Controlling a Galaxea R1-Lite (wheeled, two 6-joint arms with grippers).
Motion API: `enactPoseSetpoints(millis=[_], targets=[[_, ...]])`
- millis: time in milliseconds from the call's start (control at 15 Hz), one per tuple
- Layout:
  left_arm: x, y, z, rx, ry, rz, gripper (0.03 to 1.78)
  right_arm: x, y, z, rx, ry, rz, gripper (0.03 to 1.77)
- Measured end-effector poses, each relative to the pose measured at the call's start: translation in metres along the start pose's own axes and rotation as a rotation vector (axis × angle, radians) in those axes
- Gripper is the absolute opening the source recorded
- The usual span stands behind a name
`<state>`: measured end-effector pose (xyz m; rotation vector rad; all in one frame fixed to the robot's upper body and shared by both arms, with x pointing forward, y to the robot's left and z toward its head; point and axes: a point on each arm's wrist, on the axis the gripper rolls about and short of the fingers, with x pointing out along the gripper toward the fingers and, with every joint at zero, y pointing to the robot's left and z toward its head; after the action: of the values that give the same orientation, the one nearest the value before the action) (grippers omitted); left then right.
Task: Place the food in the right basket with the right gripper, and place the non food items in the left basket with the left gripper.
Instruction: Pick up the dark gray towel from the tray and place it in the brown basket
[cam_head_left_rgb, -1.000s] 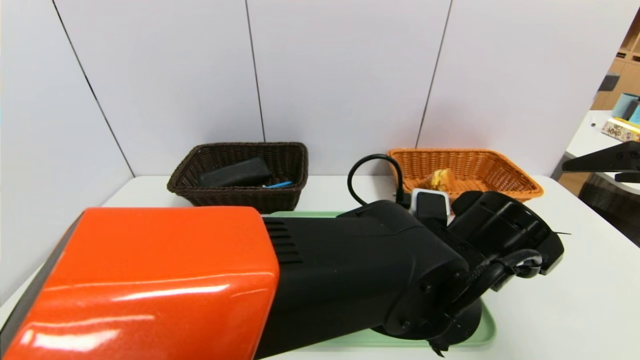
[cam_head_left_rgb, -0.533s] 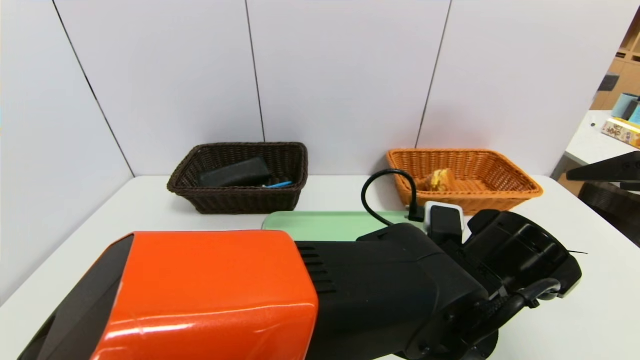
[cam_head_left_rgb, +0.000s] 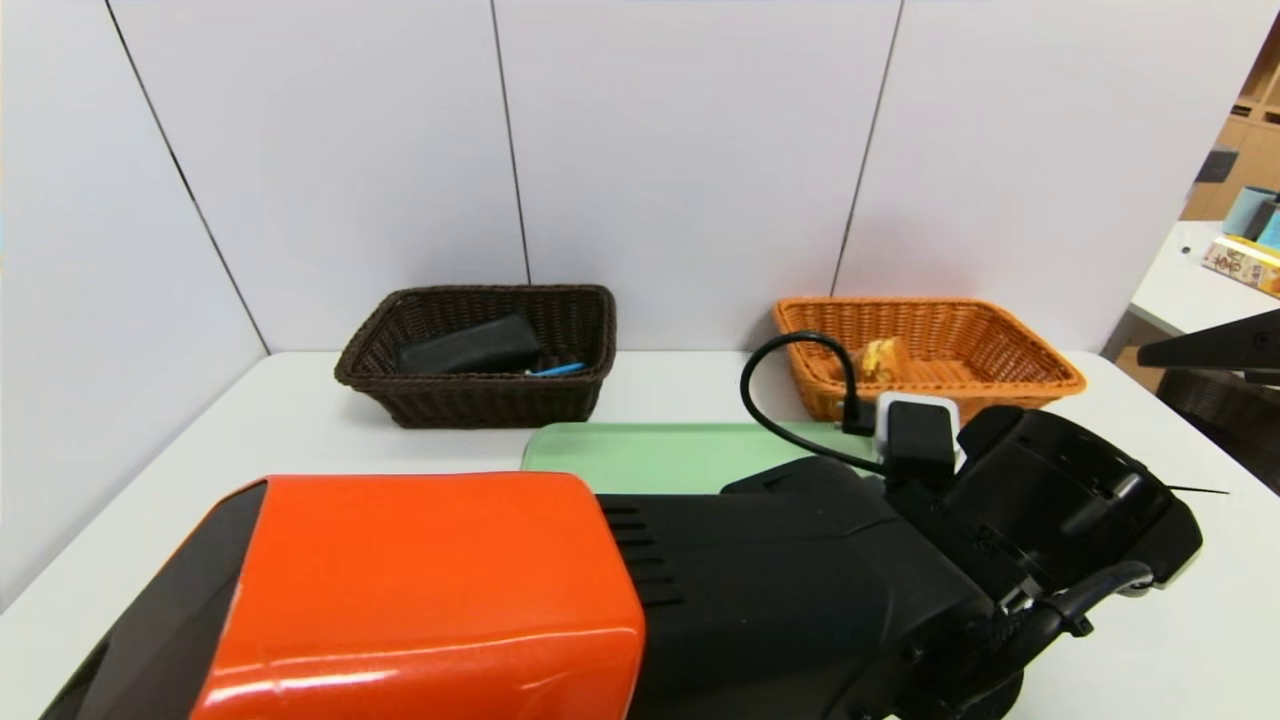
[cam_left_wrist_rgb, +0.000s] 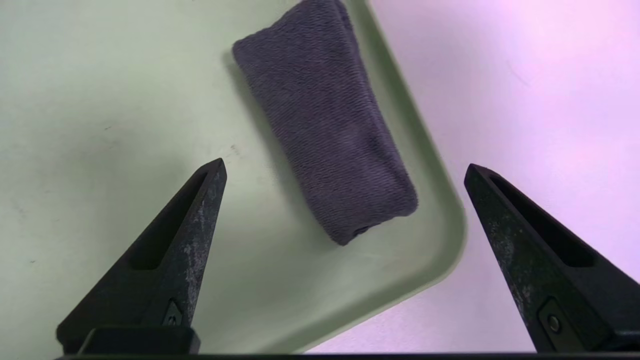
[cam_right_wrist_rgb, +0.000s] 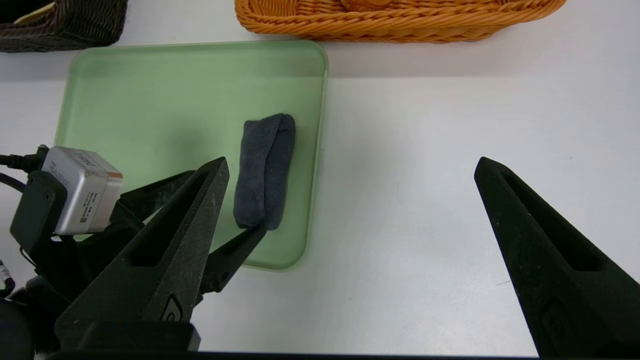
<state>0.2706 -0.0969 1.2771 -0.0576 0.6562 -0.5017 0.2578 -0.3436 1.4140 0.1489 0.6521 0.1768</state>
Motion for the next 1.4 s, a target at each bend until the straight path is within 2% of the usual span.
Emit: enactPoseSetpoints(millis=[400, 933, 1400], targets=[[0.018, -0.007, -0.006, 0.033, -0.050, -0.040, 1.69, -0.001, 0.000, -0.003, -0.001, 0.005, 0.004, 1.69], [0.041, -0.006, -0.025, 0.057, -0.011, -0.011, 1.69, -0.002, 0.001, -0.009, -0.003, 0.011, 0.007, 1.69], [0.052, 0.008, -0.017, 0.038, -0.019, 0.019, 1.69, -0.002, 0.001, -0.014, -0.001, 0.018, 0.007, 1.69]])
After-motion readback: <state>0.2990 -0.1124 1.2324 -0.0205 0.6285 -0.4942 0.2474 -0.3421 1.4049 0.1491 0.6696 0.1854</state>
